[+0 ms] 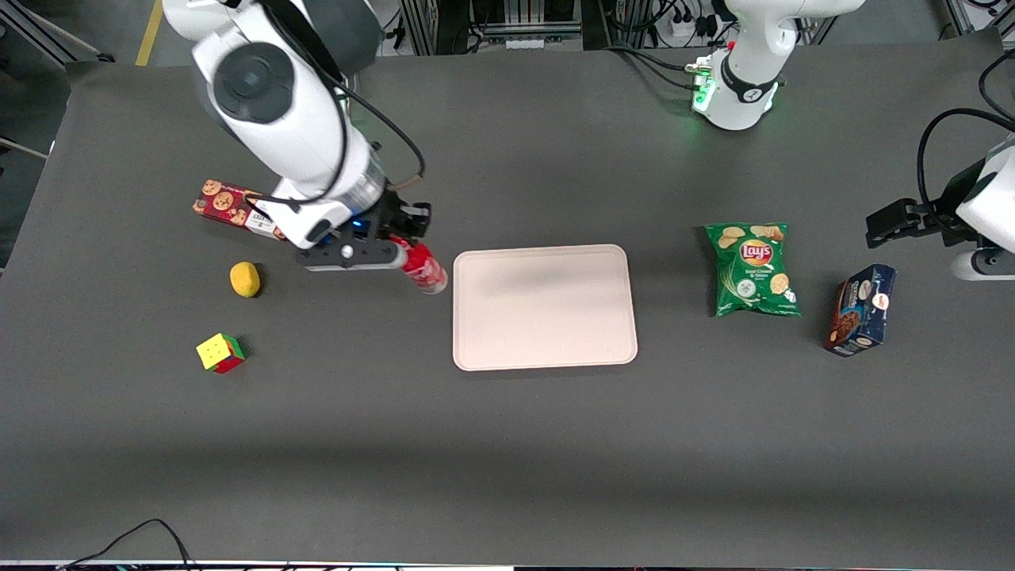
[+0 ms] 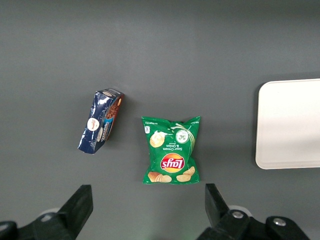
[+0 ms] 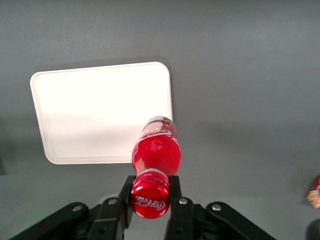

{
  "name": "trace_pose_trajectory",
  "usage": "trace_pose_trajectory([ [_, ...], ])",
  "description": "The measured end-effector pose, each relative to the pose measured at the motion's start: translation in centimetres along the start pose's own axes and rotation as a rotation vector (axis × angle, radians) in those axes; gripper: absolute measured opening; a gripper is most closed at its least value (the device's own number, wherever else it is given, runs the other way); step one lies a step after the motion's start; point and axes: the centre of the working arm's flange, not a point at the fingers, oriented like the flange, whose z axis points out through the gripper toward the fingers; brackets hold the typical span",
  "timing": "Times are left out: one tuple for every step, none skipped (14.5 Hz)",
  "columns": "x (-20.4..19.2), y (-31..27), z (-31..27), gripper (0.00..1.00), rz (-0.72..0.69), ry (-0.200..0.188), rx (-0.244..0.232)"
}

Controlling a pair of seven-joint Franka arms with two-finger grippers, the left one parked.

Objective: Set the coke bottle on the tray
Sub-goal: 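Carry the bottle over the white tray with the right gripper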

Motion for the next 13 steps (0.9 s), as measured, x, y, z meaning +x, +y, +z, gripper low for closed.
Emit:
trace_pose_trajectory([
  [0.2,-1.3,1.1,0.31,0.012,-0.015,0.005],
  [0.3,-2.6,2.3,0.31,0.017,-0.031,0.005],
  [0.4,-3.7,3.7,0.31,0.024,-0.038,-0.004],
  [0.4,-4.7,5.1,0.31,0.038,-0.038,-0.019],
  [0.6,-5.6,6.7,0.31,0.049,-0.035,-0.031],
  [0.7,-6.2,8.3,0.31,0.055,-0.039,-0.039],
  [1.0,-6.7,9.9,0.31,0.057,-0.046,-0.043],
  [1.4,-6.8,11.4,0.31,0.057,-0.048,-0.05],
  [1.9,-6.8,12.9,0.31,0.058,-0.042,-0.062],
  [2.4,-6.7,14.4,0.31,0.059,-0.037,-0.072],
  [2.7,-6.7,15.8,0.31,0.059,-0.036,-0.076],
  [2.8,-6.7,16.9,0.31,0.057,-0.035,-0.074],
  [2.8,-6.7,17.8,0.31,0.057,-0.035,-0.071],
])
